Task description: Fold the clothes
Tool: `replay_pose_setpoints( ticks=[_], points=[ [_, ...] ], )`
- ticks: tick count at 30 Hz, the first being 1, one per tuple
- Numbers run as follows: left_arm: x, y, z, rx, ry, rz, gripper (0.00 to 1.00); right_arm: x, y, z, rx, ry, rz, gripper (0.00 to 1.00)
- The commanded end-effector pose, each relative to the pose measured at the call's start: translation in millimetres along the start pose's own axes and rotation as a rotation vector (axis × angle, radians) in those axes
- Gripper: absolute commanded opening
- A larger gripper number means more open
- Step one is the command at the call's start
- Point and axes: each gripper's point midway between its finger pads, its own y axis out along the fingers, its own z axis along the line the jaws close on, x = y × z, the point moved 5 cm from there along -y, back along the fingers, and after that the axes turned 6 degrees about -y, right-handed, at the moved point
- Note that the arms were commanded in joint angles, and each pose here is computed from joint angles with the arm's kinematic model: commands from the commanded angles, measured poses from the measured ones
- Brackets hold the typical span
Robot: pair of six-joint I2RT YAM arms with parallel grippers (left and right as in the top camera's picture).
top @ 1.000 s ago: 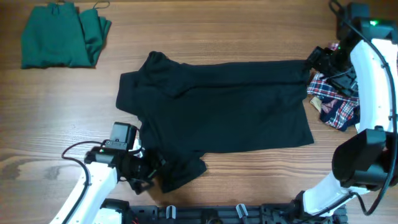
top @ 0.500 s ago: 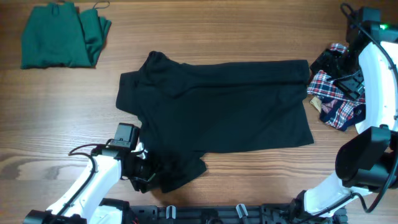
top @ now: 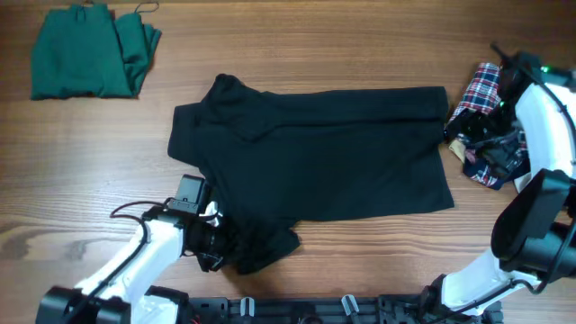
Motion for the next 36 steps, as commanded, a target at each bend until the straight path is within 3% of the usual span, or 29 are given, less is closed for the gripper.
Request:
replay_pose_setpoints(
  ticks=[1, 8, 14, 20, 27, 36],
  points=[
    [0, 7, 7, 0.030, -0.021, 0.022, 0.04, -17, -2, 1, 0.081, 0.049, -0.028, 1.00],
    [3, 9, 4, 0.019, -0.011, 0.014, 0.04, -41, -13, -10, 0.137, 0.089, -0.134, 1.00],
    [4, 9, 3, 0.014, -0.008, 0.011, 0.04, -65, 38, -10, 0.190, 0.094, -0.051, 1.00],
    [4, 9, 3, 0.014, -0.008, 0.011, 0.04, -71, 51, -27, 0.072, 0.203, -0.053, 1.00],
    [4, 9, 3, 0.014, -0.008, 0.011, 0.04, -77, 60, -34, 0.037, 0.202, -0.043, 1.00],
    [4, 9, 3, 0.014, -0.007, 0.010, 0.04, -79, 86, -11, 0.242, 0.077, -0.058, 1.00]
  ],
)
